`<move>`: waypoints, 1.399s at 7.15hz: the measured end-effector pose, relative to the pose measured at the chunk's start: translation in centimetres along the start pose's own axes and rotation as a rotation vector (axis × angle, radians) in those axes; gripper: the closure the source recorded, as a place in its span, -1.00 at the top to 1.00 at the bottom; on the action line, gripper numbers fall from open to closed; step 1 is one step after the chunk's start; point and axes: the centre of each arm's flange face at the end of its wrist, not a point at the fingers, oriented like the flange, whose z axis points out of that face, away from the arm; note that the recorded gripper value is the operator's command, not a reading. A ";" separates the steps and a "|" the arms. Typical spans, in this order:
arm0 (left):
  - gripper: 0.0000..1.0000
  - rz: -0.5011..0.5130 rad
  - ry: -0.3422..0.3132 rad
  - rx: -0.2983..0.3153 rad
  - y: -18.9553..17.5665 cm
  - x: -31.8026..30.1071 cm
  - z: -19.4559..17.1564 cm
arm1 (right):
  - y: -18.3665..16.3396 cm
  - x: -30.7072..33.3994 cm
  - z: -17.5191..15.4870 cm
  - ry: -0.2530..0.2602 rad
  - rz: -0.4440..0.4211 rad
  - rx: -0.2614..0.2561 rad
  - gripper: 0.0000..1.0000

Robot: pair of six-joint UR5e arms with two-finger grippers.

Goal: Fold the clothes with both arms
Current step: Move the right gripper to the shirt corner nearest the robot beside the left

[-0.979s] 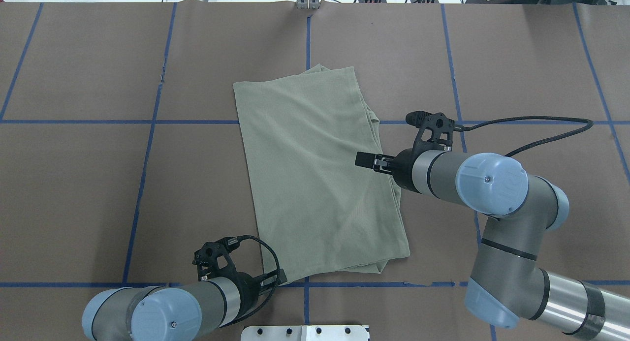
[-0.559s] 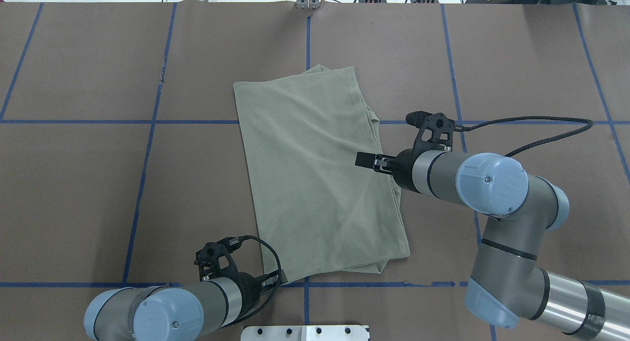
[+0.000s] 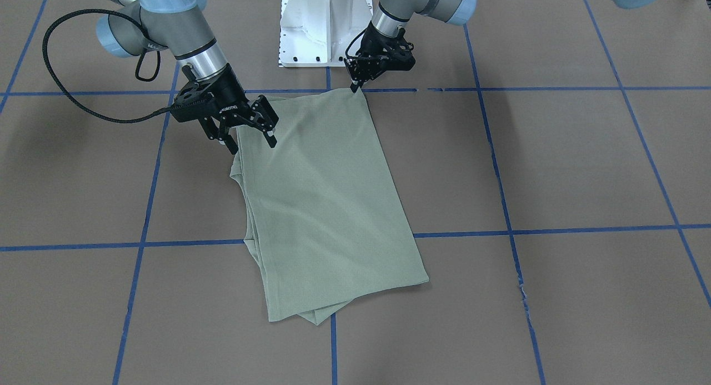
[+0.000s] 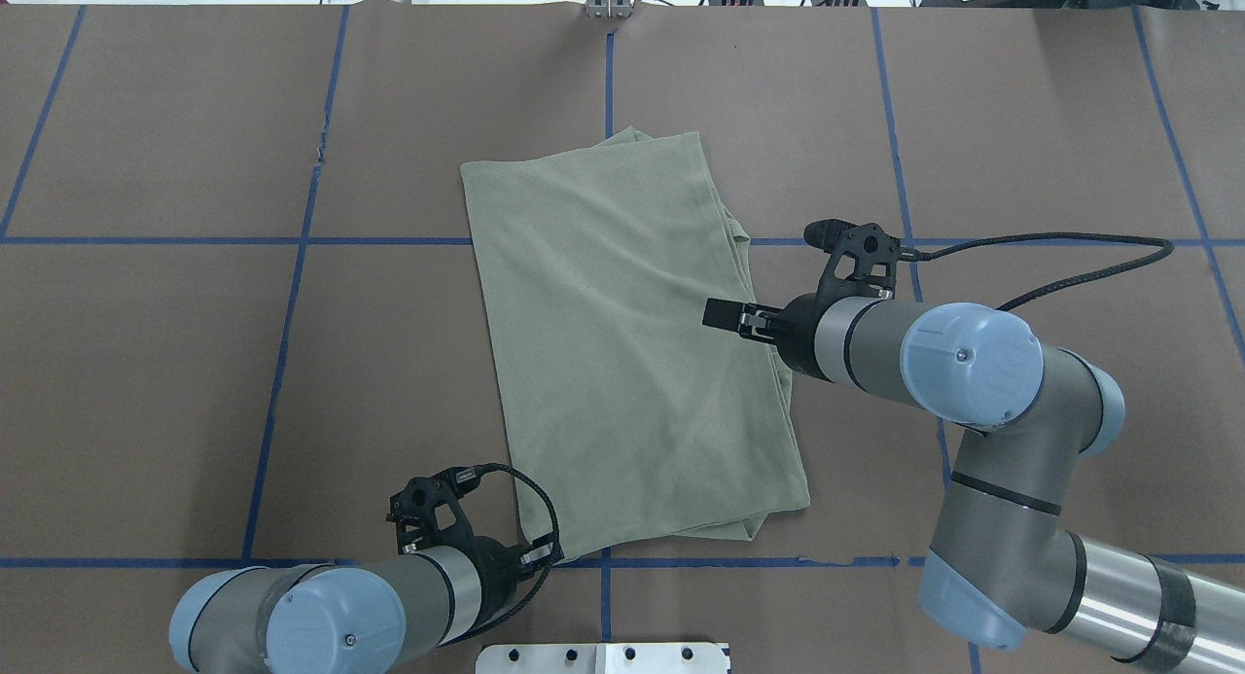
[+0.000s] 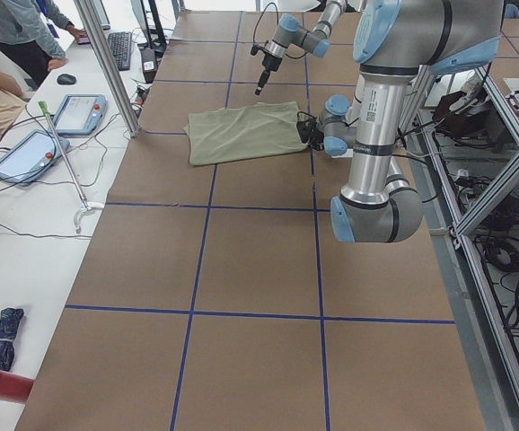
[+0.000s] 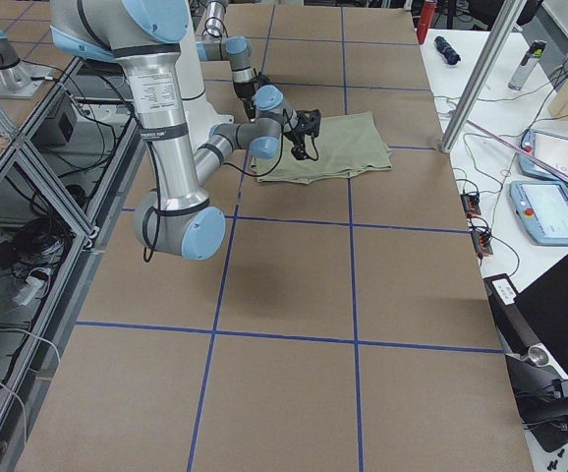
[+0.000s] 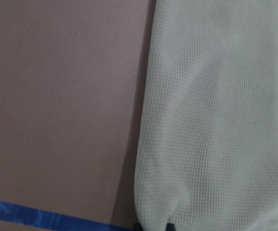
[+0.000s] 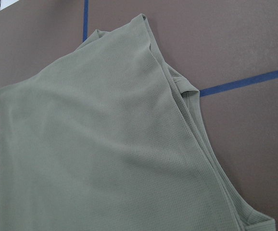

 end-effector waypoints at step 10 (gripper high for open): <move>-1.00 -0.005 0.023 0.018 -1.5 0.9 -1.0 | 20.2 -1.3 0.9 0.287 0.196 0.031 0.77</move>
